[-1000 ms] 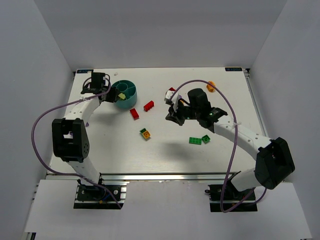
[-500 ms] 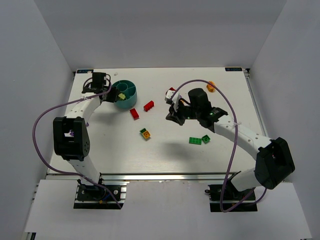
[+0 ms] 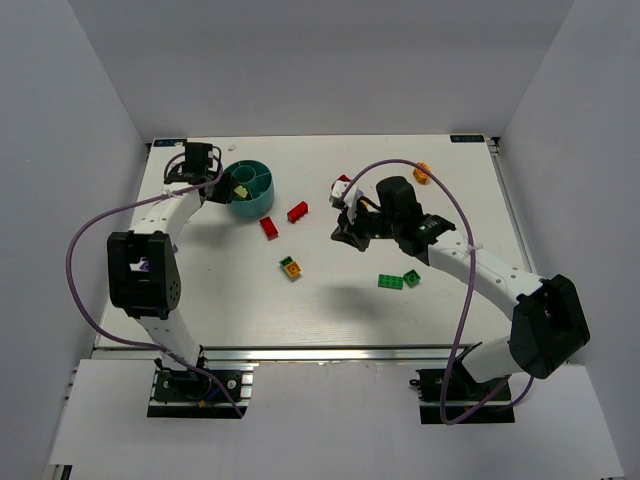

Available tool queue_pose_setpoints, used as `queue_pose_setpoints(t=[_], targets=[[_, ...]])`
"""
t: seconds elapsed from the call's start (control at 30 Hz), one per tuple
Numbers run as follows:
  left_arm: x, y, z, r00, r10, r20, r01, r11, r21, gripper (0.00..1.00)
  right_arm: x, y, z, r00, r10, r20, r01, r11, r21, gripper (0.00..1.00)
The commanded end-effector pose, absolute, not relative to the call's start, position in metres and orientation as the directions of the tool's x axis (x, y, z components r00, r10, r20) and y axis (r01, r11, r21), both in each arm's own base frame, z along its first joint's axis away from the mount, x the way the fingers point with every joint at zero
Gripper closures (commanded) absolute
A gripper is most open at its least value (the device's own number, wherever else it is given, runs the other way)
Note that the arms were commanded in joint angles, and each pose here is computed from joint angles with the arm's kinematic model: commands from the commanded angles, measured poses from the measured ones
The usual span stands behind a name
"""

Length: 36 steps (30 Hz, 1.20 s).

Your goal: Sort the legos into containers by color

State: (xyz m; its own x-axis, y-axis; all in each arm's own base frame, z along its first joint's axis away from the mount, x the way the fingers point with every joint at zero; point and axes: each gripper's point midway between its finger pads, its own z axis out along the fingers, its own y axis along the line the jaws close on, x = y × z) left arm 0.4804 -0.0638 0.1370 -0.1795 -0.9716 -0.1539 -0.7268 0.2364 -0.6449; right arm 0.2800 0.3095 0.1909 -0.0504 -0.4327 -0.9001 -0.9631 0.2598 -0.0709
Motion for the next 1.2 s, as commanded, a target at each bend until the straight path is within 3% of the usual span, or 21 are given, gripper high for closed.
queue_pose_setpoints(t=[0.0,0.17,0.37,0.8,0.83,0.87,0.93,0.97,1.0,1.03,1.17], targets=[[0.487,-0.061,0.152,-0.171,-0.968,-0.184,-0.710,0.250,-0.658,0.68,0.279,0.309,0.201,-0.031,-0.404,-0.914,-0.963,0.256,-0.081,1.00],[0.489,-0.062,0.150,-0.176,-0.968,-0.178,-0.710,0.250,-0.658,0.64,0.279,0.310,0.202,-0.031,-0.404,-0.914,-0.964,0.255,-0.080,1.00],[0.491,-0.062,0.155,-0.178,-0.967,-0.182,-0.702,0.254,-0.665,0.46,0.278,0.310,0.201,-0.034,-0.405,-0.914,-0.965,0.253,-0.076,1.00],[0.485,-0.069,0.196,-0.218,-0.957,-0.193,-0.629,0.289,-0.722,0.47,0.274,0.309,0.202,-0.015,-0.415,-0.909,-0.971,0.224,-0.086,0.98],[0.482,-0.070,0.209,-0.229,-0.952,-0.204,-0.602,0.304,-0.739,0.47,0.274,0.309,0.202,-0.006,-0.420,-0.908,-0.972,0.216,-0.093,0.89],[0.477,-0.074,0.213,-0.271,-0.937,-0.223,-0.579,0.343,-0.740,0.48,0.275,0.309,0.204,-0.003,-0.420,-0.908,-0.971,0.218,-0.098,0.59],[0.462,-0.082,0.215,-0.348,-0.907,-0.236,-0.538,0.399,-0.742,0.48,0.276,0.308,0.205,0.001,-0.424,-0.906,-0.970,0.220,-0.105,0.35],[0.454,-0.083,0.233,-0.378,-0.877,-0.296,-0.463,0.456,-0.760,0.48,0.278,0.308,0.205,0.003,-0.427,-0.904,-0.967,0.228,-0.111,0.18],[0.446,-0.084,0.238,-0.400,-0.858,-0.323,-0.422,0.485,-0.766,0.47,0.280,0.308,0.207,0.005,-0.428,-0.904,-0.965,0.235,-0.117,0.11],[0.435,-0.090,0.230,-0.453,-0.830,-0.325,-0.366,0.506,-0.781,0.43,0.282,0.308,0.206,0.001,-0.431,-0.902,-0.964,0.240,-0.116,0.11],[0.382,-0.093,0.245,-0.526,-0.723,-0.449,-0.146,0.596,-0.789,0.10,0.287,0.314,0.206,-0.046,-0.417,-0.908,-0.961,0.268,-0.075,0.11]])
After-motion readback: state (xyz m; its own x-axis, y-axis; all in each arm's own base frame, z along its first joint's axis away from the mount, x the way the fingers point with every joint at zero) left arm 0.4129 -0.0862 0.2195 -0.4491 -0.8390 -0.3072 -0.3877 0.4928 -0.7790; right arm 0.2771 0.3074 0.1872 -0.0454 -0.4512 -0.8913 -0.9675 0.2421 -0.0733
